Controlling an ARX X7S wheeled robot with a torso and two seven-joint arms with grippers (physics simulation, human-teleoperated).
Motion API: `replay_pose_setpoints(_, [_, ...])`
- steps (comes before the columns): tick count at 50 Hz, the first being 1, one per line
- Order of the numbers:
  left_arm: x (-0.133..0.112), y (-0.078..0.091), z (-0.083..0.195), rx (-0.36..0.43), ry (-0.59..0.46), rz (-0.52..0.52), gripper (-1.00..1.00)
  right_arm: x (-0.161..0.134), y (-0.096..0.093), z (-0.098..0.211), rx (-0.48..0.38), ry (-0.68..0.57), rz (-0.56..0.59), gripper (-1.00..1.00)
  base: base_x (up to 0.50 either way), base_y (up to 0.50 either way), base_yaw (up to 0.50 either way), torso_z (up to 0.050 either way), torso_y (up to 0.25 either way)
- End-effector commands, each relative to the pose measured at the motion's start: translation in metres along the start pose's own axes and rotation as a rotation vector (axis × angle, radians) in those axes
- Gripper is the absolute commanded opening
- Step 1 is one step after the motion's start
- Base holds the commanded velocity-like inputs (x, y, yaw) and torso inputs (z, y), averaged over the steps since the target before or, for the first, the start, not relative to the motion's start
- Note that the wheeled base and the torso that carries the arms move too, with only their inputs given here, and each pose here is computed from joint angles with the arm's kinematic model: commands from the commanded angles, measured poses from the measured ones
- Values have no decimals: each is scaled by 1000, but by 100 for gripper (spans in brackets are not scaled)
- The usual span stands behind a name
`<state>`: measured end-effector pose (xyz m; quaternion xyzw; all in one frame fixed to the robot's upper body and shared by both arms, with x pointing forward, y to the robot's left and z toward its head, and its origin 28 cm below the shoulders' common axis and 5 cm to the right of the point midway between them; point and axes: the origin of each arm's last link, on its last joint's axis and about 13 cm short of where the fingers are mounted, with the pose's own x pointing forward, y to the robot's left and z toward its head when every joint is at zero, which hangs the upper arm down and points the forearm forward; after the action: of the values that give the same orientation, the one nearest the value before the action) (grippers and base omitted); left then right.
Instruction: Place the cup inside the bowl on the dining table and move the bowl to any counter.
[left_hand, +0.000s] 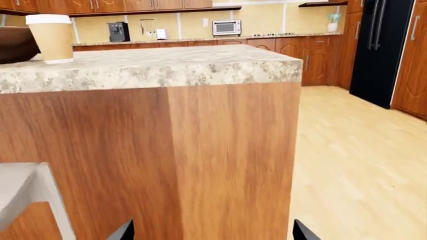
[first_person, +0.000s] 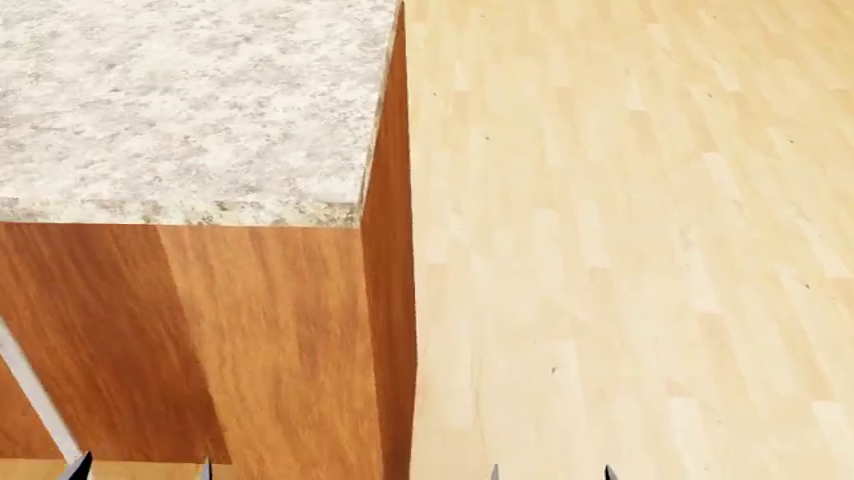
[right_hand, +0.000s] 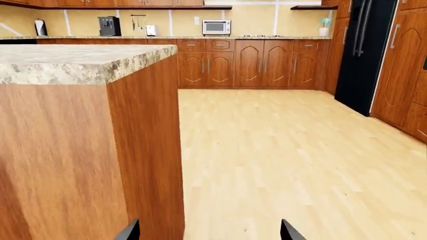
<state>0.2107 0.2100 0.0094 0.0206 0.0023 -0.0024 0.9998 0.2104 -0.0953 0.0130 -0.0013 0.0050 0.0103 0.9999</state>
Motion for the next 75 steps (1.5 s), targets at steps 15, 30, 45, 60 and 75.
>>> replay_pose_setpoints(15, [1,-2,0,3,3,-1,100,0,0,0,0,6,-9,100,-493,357,0,0,0])
replay_pose_setpoints(30, [1,-2,0,6,1,-3,100,0,0,0,-31,14,-4,100,-351,476,0,0,0])
replay_pose_setpoints(45, [0,-1,0,8,1,-4,100,1,1,0,-65,22,8,100,-101,500,0,0,0])
replay_pose_setpoints(60, [0,-1,0,15,0,-11,100,1,1,0,-64,11,6,100,172,500,0,0,0])
replay_pose_setpoints(75, [0,1,0,29,-5,-8,100,0,0,0,-56,5,4,100,127,500,0,0,0])
